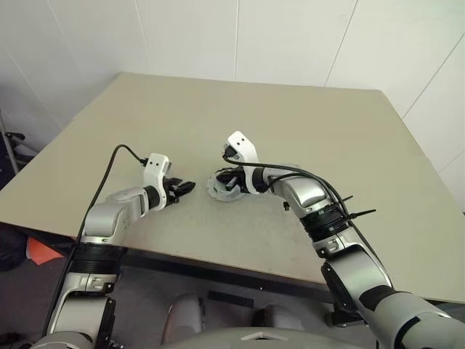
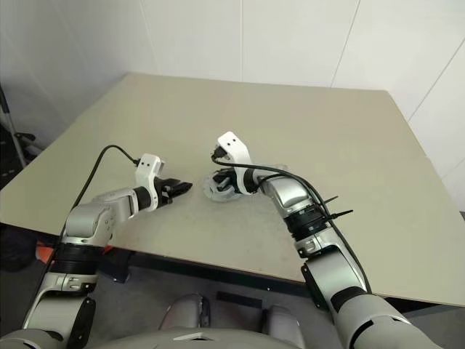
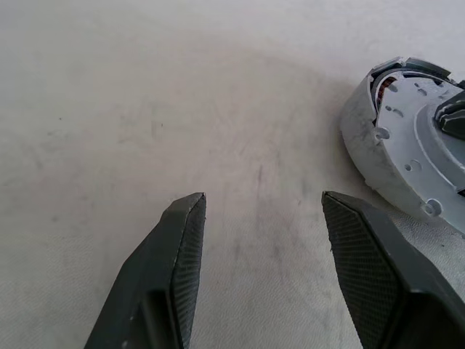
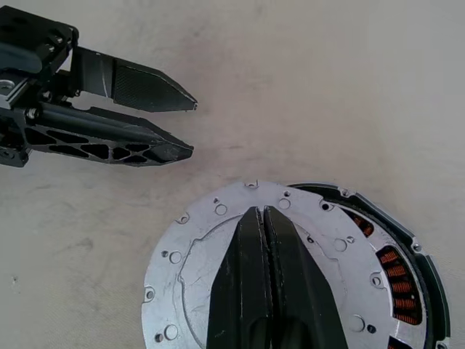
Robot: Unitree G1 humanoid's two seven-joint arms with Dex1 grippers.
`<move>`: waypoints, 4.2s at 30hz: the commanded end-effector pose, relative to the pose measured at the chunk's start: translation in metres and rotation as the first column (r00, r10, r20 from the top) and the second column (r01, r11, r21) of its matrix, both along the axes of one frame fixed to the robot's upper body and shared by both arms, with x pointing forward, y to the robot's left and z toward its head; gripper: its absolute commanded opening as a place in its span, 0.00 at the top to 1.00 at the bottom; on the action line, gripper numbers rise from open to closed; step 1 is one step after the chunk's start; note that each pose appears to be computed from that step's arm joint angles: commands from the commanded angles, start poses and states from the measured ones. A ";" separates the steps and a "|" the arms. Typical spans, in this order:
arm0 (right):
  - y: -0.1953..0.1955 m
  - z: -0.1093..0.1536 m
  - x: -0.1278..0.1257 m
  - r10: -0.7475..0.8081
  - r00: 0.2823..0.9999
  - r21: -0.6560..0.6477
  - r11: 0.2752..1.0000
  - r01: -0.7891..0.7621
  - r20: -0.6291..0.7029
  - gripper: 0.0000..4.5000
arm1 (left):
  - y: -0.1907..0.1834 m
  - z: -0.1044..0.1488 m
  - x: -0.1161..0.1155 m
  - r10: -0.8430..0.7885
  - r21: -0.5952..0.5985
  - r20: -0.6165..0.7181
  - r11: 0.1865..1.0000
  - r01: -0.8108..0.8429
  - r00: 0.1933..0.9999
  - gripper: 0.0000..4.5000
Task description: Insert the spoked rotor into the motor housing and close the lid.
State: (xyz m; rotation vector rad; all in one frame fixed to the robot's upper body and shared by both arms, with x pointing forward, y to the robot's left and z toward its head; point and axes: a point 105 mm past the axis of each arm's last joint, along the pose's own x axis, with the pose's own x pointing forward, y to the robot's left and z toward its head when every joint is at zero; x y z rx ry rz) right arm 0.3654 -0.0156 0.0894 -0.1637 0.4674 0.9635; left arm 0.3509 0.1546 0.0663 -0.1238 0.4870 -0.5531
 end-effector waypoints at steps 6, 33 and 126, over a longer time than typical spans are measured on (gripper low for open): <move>-0.005 0.017 0.000 0.024 0.992 0.034 0.999 -0.029 0.121 1.00 | -0.001 0.017 0.007 -0.010 0.003 0.065 1.000 0.010 0.998 0.40; -0.005 0.016 -0.013 0.140 0.962 -0.022 0.990 -0.139 0.236 0.01 | -0.005 0.016 0.006 -0.028 0.007 0.063 1.000 0.028 0.998 0.40; -0.032 -0.009 0.012 0.008 0.975 -0.106 0.994 0.015 0.220 0.30 | 0.001 0.010 0.002 -0.029 0.032 0.053 0.999 0.028 0.998 0.40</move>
